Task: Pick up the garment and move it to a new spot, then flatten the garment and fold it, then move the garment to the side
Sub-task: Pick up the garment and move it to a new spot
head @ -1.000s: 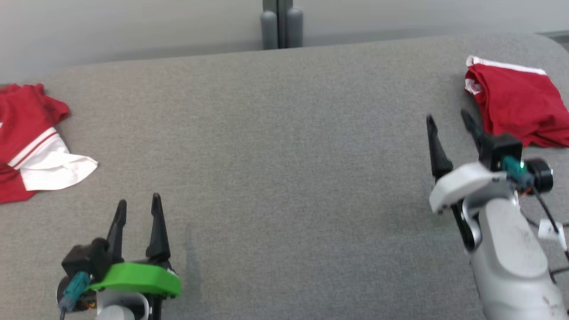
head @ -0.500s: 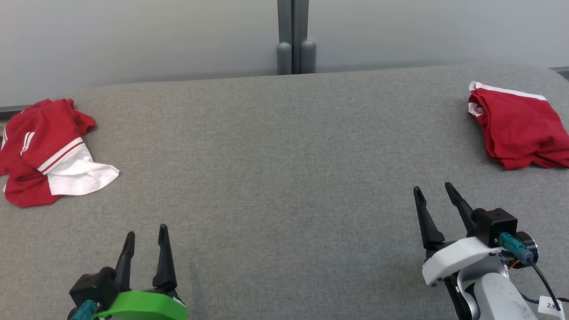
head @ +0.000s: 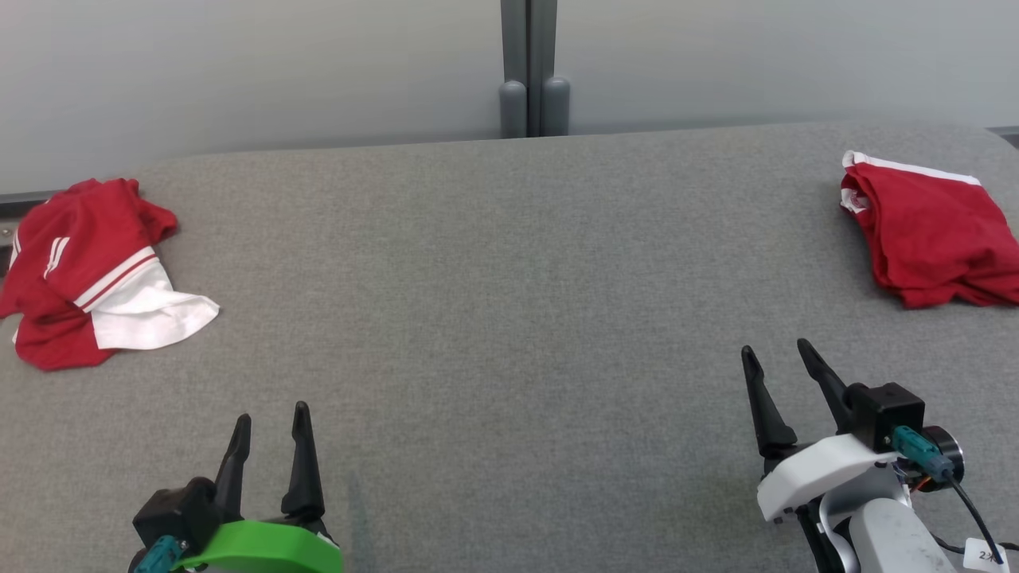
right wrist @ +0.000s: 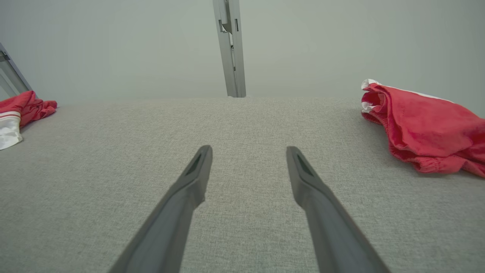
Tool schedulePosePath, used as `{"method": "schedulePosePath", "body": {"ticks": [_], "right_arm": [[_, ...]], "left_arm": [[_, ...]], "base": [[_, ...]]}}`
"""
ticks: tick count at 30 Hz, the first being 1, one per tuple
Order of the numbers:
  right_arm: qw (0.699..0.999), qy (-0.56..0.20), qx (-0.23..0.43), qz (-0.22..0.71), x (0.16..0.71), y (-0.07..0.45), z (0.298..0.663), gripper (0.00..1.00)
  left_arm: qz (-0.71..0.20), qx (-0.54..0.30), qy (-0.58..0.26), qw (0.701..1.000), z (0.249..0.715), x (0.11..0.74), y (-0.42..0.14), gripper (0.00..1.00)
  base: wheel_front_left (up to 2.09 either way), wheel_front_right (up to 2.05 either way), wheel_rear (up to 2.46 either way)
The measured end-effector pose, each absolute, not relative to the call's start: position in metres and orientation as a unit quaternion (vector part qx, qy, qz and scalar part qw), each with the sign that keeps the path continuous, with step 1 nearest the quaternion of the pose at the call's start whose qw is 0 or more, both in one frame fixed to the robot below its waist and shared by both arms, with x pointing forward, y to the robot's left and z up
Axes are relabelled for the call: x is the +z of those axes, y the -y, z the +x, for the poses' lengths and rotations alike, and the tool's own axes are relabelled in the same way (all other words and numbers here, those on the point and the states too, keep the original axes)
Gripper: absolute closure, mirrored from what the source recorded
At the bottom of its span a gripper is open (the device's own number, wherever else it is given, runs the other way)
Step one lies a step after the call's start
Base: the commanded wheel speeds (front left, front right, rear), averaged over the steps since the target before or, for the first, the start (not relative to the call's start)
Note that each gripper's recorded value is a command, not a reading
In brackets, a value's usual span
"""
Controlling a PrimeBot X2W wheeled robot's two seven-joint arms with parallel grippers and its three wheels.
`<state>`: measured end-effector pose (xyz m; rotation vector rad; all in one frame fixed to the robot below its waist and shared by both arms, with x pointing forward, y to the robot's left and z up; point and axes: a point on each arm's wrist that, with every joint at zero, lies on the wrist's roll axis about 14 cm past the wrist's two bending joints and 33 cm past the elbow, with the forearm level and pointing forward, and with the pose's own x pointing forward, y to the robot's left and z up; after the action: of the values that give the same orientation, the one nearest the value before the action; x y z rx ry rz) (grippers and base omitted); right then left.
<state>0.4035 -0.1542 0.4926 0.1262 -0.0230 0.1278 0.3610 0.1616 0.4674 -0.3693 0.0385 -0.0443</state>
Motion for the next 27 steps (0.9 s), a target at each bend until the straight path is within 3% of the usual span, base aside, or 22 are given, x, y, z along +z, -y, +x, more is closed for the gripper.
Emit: {"method": "schedulePosePath", "body": {"ticks": [11, 27], "right_arm": [[0.995, 0.01, 0.086, 0.059, 0.492, 0.138, 0.41, 0.0], [0.973, -0.004, 0.225, 0.054, 0.487, 0.031, 0.431, 0.0]], "left_arm": [[-0.183, -0.005, -0.007, 0.983, 0.355, 0.474, -0.173, 0.0], [-0.174, 0.142, 0.03, 0.974, 0.295, 0.482, -0.261, 0.0]], "base": [[0.0, 0.0, 0.0], [0.0, 0.0, 0.0]]}}
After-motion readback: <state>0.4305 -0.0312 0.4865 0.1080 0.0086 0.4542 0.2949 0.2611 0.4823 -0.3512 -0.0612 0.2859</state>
